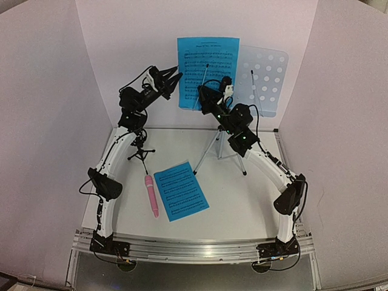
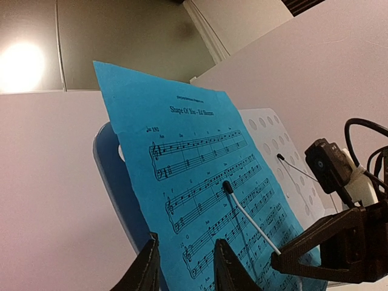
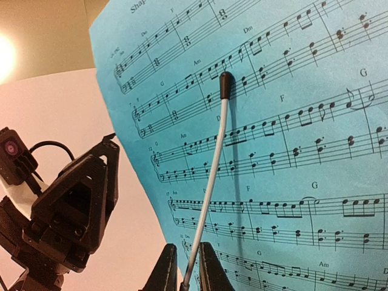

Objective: Set up the instrument practice props

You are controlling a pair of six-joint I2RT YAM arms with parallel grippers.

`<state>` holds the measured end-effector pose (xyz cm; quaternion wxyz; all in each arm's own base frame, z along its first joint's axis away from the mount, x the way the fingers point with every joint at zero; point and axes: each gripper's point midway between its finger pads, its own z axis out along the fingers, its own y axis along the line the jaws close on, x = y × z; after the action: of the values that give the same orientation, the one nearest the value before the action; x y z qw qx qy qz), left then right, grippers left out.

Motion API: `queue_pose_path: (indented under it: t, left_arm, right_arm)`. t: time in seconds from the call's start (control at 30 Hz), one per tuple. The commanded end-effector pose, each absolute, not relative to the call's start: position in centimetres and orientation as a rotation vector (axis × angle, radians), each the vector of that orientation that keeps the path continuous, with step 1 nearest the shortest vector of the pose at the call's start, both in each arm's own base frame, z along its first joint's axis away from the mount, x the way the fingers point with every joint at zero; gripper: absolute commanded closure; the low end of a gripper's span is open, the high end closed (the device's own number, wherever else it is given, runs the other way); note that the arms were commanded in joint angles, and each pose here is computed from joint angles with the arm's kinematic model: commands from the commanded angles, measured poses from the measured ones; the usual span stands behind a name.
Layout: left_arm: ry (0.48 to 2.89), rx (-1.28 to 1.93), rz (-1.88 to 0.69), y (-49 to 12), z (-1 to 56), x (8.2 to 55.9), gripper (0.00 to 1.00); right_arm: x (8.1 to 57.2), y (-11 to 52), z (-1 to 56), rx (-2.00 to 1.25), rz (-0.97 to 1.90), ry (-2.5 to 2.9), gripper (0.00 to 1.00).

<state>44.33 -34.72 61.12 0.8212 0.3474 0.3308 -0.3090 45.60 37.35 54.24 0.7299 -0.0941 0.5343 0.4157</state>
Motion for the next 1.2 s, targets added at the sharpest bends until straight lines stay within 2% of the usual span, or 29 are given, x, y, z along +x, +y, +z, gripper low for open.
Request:
queue_pose_path:
  t: [0.0,0.1,0.2,0.57,0.6,0.63,0.7,0.73,0.97,1.17]
  left_arm:
    - [0.622,0.697,-0.606,-33.3,63.9,42.5,0.64]
    - [0.619,0.706,-0.603,-33.4,63.9,42.3,0.61]
    - [0.616,0.709,-0.599,-33.2,64.1,42.0,0.54]
    - [0.638,0.71,-0.536,-31.3,66.0,40.4,0.4]
    - [0.651,0.716,-0.535,-31.0,66.2,40.1,0.39]
    - [0.661,0.721,-0.532,-30.5,66.4,39.6,0.37]
    - [0.677,0.725,-0.527,-29.3,67.0,38.4,0.32]
    - [0.686,0.732,-0.528,-28.6,67.1,37.7,0.3]
    - [0.821,0.858,-0.5,-25.6,65.7,32.9,0.2]
    - [1.0,0.988,-0.461,-23.9,59.4,28.6,0.19]
  right_arm:
    - [44.4,36.6,55.9,-0.199,0.929,1.135,0.86]
    - [44.0,36.5,56.1,-0.202,0.938,1.128,0.84]
    - [43.4,36.3,56.6,-0.216,0.947,1.117,0.8]
    - [39.4,34.8,57.4,-0.332,0.938,1.124,0.62]
    - [38.9,34.8,57.2,-0.352,0.939,1.142,0.58]
    - [38.4,34.7,57.0,-0.372,0.943,1.163,0.49]
    - [37.5,34.7,55.9,-0.412,0.953,1.224,0.25]
    - [36.9,34.5,55.7,-0.424,0.959,1.246,0.2]
    - [33.3,34.4,50.2,-0.564,1.033,1.518,0.18]
    - [28.8,35.1,44.2,-0.708,1.225,1.716,0.18]
